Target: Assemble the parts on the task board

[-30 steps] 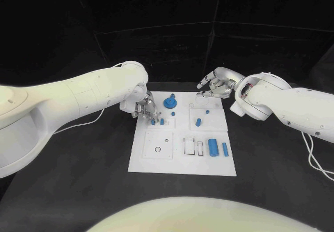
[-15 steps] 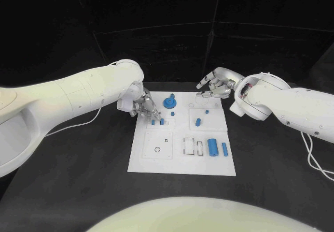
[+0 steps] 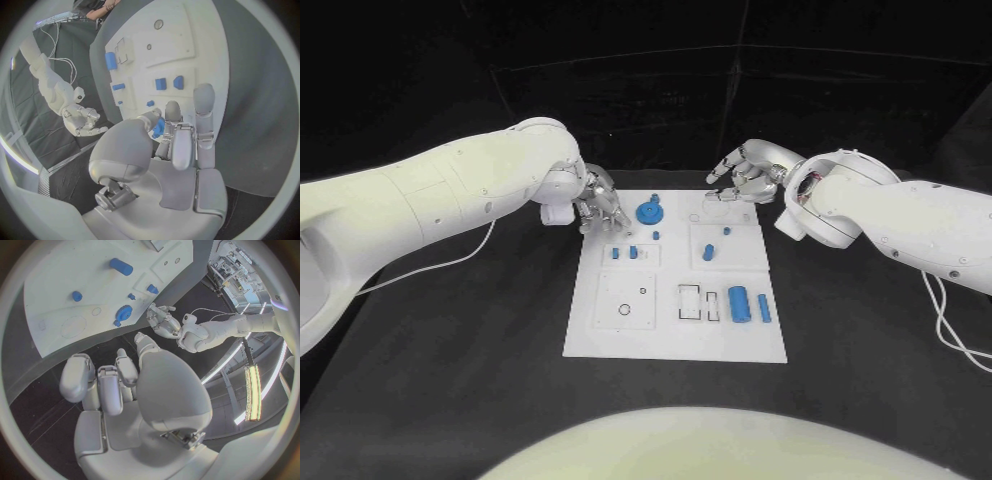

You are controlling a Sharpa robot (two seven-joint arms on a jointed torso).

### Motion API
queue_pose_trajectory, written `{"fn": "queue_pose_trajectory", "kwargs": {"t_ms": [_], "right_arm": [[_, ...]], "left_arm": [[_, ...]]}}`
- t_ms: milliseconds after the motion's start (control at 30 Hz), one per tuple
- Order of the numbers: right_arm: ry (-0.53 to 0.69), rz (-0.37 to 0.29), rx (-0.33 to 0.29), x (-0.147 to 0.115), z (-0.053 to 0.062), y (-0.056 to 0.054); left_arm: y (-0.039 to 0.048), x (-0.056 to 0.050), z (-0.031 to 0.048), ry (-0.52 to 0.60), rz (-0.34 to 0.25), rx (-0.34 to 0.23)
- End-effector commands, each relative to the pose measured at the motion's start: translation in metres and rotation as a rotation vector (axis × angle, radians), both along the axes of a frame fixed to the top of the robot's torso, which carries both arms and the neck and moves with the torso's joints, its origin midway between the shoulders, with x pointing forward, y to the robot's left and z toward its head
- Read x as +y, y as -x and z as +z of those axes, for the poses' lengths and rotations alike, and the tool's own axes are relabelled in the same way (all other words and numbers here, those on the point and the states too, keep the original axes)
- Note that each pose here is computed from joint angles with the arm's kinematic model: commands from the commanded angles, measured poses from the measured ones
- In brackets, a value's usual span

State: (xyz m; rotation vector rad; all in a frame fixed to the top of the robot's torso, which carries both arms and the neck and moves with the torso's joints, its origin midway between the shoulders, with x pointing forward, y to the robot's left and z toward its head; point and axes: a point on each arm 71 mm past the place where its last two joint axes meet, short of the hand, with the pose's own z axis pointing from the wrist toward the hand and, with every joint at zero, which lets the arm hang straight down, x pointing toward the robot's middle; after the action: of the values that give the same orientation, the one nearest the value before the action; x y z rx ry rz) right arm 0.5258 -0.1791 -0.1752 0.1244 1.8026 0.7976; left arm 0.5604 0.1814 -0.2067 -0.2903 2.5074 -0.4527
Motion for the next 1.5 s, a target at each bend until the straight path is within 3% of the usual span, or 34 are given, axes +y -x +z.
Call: {"fn": "queue_pose_trajectory", "kwargs": {"t_ms": [33,167,200,300,400,500,667,767,1033,1500], "right_arm": [[-0.004,0.008,-0.010,0.001,0.002,0.000],[-0.007,0.009,-0.015,0.001,0.002,0.000],[-0.008,0.009,-0.016,0.001,0.002,0.000],[-0.011,0.010,-0.019,0.002,0.002,0.000],[-0.012,0.010,-0.021,0.002,0.003,0.000],[-0.013,0.011,-0.022,0.002,0.003,0.000],[-0.014,0.012,-0.022,0.003,0.003,0.000],[-0.014,0.014,-0.022,0.003,0.002,0.000],[-0.015,0.012,-0.023,0.004,0.002,0.000],[-0.024,-0.004,-0.040,0.003,0.003,-0.001]], "left_arm": [[-0.0050,-0.021,0.0144,0.292,0.002,-0.216],[0.0001,-0.036,0.0175,0.438,-0.100,-0.401],[0.0010,-0.037,0.0176,0.446,-0.116,-0.423],[0.0087,-0.046,0.0163,0.459,-0.244,-0.569],[0.0147,-0.052,0.0119,0.423,-0.346,-0.654],[0.0187,-0.056,0.0048,0.355,-0.431,-0.698],[0.0202,-0.060,-0.0080,0.219,-0.503,-0.680],[0.0189,-0.061,-0.0133,0.157,-0.510,-0.665],[0.0154,-0.060,-0.0197,0.069,-0.509,-0.645],[0.0148,-0.058,-0.0284,0.026,-0.510,-0.619]]}}
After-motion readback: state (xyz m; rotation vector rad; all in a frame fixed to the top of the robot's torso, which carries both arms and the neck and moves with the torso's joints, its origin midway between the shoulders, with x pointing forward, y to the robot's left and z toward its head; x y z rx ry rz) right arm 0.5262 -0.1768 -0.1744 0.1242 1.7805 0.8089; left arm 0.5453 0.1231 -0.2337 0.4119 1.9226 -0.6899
